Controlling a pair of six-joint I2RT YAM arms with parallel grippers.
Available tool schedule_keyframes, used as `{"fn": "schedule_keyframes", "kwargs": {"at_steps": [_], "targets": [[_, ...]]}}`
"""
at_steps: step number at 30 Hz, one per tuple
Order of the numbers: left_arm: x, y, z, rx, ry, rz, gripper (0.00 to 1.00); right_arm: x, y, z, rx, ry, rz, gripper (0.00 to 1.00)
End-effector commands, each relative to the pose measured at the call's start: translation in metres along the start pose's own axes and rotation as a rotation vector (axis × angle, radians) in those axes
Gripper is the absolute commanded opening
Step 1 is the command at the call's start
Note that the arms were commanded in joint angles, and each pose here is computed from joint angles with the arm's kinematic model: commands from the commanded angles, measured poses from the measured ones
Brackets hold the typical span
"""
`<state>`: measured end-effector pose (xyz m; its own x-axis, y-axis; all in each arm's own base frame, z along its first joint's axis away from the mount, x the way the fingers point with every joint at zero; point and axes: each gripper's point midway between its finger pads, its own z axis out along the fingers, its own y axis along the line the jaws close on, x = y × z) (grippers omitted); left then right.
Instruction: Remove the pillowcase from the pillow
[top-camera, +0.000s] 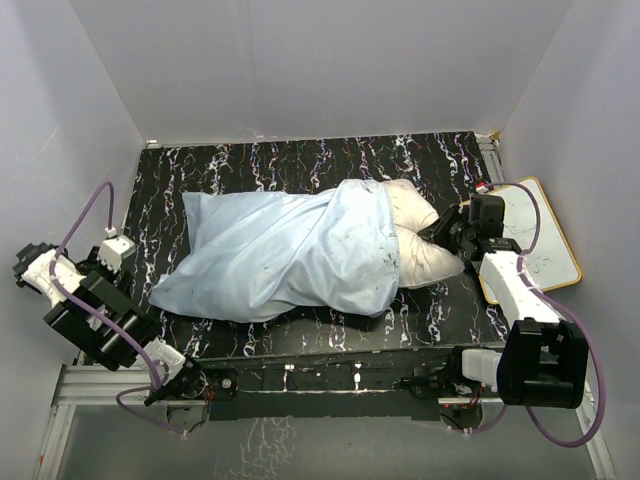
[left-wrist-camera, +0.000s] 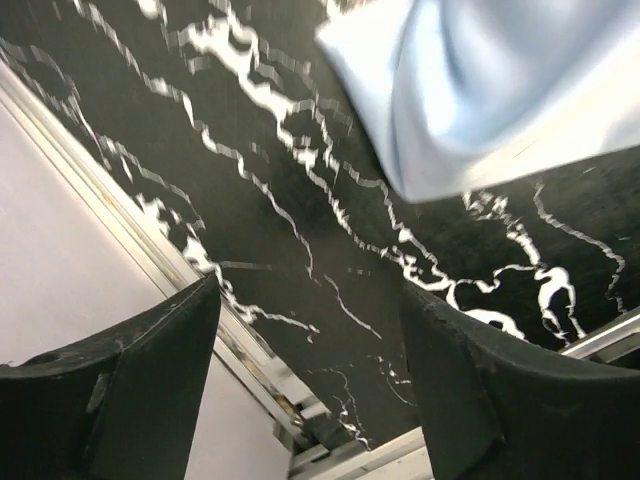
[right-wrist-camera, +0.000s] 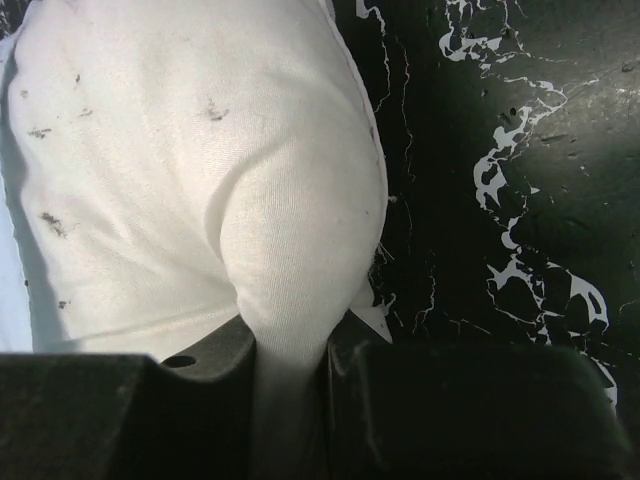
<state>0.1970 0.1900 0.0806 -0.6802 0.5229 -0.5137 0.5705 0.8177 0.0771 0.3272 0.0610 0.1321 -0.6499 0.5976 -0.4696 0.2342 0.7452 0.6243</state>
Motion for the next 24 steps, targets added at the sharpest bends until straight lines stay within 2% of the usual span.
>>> {"fn": "schedule_keyframes", "kwargs": {"at_steps": [1, 5, 10, 12, 16, 24], "targets": [[-0.075, -0.030, -0.021, 0.111, -0.136, 0.128, 0.75, -0.026, 0.023, 0.003, -0.097, -0.132, -0.216, 0.08], [-0.125, -0.007, -0.004, 0.024, -0.155, 0.217, 0.78, -0.021, 0.052, 0.009, -0.150, -0.126, -0.371, 0.08], [-0.174, 0.021, 0.027, -0.015, -0.210, 0.369, 0.90, -0.020, 0.060, 0.018, -0.140, -0.115, -0.459, 0.08], [-0.186, 0.034, 0.041, -0.004, -0.211, 0.411, 0.95, -0.021, 0.057, 0.020, -0.126, -0.118, -0.474, 0.08], [-0.214, 0.061, 0.056, 0.013, -0.277, 0.485, 0.95, -0.016, 0.051, 0.024, -0.126, -0.102, -0.506, 0.08], [-0.233, 0.057, 0.096, 0.113, -0.276, 0.725, 0.97, -0.001, 0.062, 0.031, -0.234, -0.051, -0.568, 0.08]]}}
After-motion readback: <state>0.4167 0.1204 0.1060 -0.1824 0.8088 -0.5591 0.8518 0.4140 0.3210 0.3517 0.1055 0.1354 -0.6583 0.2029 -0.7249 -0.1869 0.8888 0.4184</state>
